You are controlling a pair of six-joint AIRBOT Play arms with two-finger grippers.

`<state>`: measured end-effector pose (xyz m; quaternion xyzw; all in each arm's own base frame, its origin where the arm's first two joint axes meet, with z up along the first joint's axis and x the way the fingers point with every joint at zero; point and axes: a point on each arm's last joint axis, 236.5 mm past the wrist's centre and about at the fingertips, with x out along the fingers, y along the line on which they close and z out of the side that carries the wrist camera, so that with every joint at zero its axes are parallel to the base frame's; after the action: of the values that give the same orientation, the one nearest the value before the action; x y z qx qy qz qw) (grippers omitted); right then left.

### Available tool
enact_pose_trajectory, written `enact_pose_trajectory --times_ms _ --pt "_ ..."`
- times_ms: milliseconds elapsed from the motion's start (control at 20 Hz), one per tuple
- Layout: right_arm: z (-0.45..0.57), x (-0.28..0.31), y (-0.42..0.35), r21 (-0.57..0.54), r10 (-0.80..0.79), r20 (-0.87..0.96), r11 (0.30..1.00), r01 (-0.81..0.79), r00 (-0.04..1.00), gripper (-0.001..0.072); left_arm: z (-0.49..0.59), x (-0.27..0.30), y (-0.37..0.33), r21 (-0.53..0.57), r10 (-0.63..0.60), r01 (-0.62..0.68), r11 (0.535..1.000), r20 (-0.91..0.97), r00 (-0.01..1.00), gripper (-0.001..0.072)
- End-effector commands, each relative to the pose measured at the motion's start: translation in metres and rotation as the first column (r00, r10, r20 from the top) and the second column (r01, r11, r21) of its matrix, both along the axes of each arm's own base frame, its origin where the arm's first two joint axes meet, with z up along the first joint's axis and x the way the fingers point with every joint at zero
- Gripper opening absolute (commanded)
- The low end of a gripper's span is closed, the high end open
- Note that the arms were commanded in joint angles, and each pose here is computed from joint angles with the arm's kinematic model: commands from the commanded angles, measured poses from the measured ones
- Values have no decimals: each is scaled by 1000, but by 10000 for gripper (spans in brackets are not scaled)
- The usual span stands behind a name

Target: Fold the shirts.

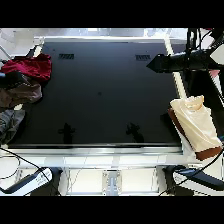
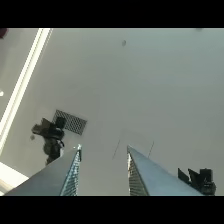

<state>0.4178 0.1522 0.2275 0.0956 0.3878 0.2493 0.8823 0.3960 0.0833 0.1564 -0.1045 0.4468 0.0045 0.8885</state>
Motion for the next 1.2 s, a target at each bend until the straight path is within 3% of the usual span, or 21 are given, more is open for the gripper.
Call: enact_pose_trajectory --times_ms 0,800,1000,1050,1150 --pt "2 1 1 5 -2 7 1000 2 1000 331 0 0 0 0 1 -1 1000 0 1000 10" --pt "3 3 0 7 -7 16 1000 7 1000 331 -2 17 11 19 26 -27 999 43 999 12" --pt "9 10 -1 18 -24 47 1000 23 999 331 -8 19 69 258 89 -95 961 34 995 20" --pt "11 12 -1 21 -29 56 999 28 998 331 -7 12 92 361 110 -108 926 14 994 54" --pt "14 15 -2 27 -38 74 999 37 997 331 -5 -4 139 487 221 -190 853 -6 975 369"
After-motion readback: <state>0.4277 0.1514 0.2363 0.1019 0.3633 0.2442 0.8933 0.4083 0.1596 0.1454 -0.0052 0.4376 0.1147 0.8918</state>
